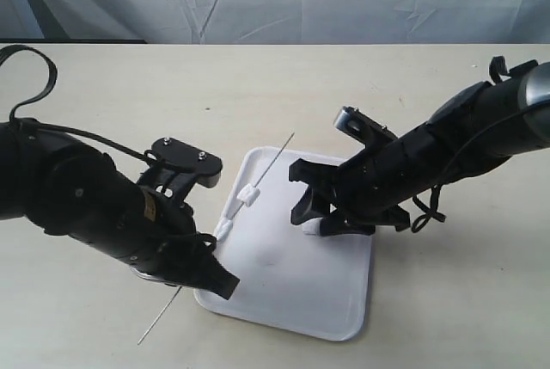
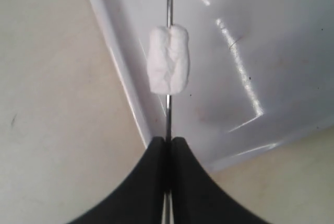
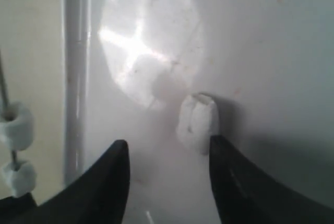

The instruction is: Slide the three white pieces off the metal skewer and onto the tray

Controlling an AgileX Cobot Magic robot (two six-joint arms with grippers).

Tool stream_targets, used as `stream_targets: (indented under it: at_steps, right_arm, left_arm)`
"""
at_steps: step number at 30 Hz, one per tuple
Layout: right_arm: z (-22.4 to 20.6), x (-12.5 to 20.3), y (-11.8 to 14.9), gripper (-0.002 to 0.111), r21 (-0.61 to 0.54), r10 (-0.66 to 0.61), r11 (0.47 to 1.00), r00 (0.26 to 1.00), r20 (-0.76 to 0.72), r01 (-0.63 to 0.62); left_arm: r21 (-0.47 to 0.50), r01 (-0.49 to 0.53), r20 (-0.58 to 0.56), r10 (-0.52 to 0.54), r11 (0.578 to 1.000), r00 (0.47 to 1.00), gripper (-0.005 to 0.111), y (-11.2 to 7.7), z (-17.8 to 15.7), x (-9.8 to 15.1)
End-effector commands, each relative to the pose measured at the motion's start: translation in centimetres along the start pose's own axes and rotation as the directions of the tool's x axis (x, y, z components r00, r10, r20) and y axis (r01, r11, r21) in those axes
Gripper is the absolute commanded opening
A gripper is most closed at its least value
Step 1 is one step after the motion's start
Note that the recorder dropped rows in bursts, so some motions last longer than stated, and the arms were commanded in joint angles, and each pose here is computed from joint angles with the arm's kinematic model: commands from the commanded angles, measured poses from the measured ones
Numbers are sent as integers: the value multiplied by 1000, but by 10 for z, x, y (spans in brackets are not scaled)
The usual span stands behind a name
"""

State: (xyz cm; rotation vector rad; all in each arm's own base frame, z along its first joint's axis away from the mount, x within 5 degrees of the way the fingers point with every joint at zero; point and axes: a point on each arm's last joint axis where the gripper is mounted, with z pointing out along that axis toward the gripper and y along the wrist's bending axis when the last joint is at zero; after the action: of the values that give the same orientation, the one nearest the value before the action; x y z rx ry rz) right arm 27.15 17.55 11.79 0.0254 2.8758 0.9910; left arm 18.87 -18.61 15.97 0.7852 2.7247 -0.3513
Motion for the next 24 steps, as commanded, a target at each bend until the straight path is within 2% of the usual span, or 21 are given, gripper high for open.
stream_targets:
  at_steps: [1, 7, 12, 20, 24]
  right_arm:
    - [-19, -1, 17, 46, -47, -70, 996, 996, 52, 73]
    - [-41, 0, 34, 46, -101, -91, 990, 990, 112, 102]
    - [-47, -1, 39, 46, -124, -90, 987, 986, 138, 107]
    - [-48, -5, 40, 46, -128, -57, 989, 982, 179, 80]
    - [-48, -6, 41, 46, -140, -39, 988, 980, 197, 67]
  left_arm:
    - [16, 21, 21, -21, 1000, 1000, 0, -2, 2, -7]
    - [55, 42, 42, -45, 998, 998, 0, -9, 1, -23]
    - [123, 60, 53, -67, 991, 996, 0, -17, 1, -35]
    - [153, 62, 36, -69, 986, 997, 0, -20, 0, -35]
    - [215, 61, 52, -73, 975, 996, 0, -26, -1, -37]
